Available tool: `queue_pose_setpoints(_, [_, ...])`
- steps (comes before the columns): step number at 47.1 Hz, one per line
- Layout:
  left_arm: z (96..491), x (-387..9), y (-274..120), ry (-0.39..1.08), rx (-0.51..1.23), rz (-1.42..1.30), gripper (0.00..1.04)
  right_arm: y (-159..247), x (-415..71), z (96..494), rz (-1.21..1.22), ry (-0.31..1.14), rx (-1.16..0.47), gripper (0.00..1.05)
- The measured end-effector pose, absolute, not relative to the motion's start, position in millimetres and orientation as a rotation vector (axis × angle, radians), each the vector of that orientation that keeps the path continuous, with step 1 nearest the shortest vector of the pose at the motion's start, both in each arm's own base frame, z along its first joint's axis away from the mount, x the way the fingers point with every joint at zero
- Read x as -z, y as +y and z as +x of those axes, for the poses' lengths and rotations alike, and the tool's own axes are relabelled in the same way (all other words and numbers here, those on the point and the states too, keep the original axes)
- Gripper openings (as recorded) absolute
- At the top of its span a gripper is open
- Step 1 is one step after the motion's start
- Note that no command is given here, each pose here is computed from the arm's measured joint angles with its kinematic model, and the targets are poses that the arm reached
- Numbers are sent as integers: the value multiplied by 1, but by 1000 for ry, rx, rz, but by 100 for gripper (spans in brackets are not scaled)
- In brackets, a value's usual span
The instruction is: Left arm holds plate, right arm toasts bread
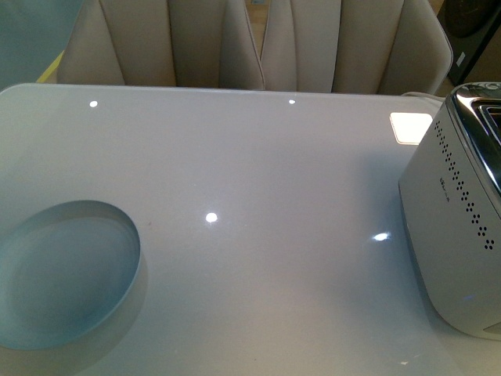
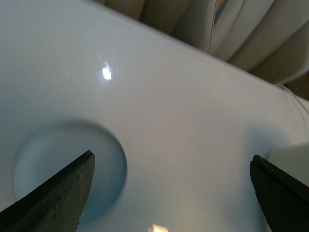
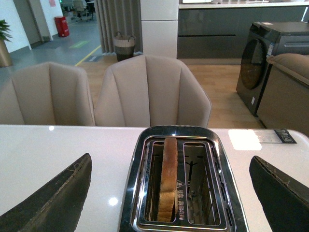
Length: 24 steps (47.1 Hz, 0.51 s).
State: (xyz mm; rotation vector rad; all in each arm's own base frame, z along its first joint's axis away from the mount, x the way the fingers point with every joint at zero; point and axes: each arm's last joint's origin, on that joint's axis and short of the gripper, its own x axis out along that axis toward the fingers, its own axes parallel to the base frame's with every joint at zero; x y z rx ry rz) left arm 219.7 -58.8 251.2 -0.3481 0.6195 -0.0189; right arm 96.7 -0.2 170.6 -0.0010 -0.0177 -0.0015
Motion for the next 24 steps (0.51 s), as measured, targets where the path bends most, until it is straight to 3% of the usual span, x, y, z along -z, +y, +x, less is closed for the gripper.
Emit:
queue_pose_setpoints(6, [210,-235,-47,167,2,-163,72,0,-171,97,-1,-17,2,96])
queue_pose_setpoints(9, [197,-228,-38,33,9,-90,58,0,-171,97,-1,-17,2,96])
queue_pose_setpoints(19, [168,-202,-20,9,10,-18,8,0,-171,97,-1,-17,2,96])
queue_pose_setpoints(24, [159,-196,-15,3,7,-14,3,0,-171,97,-1,-17,2,96])
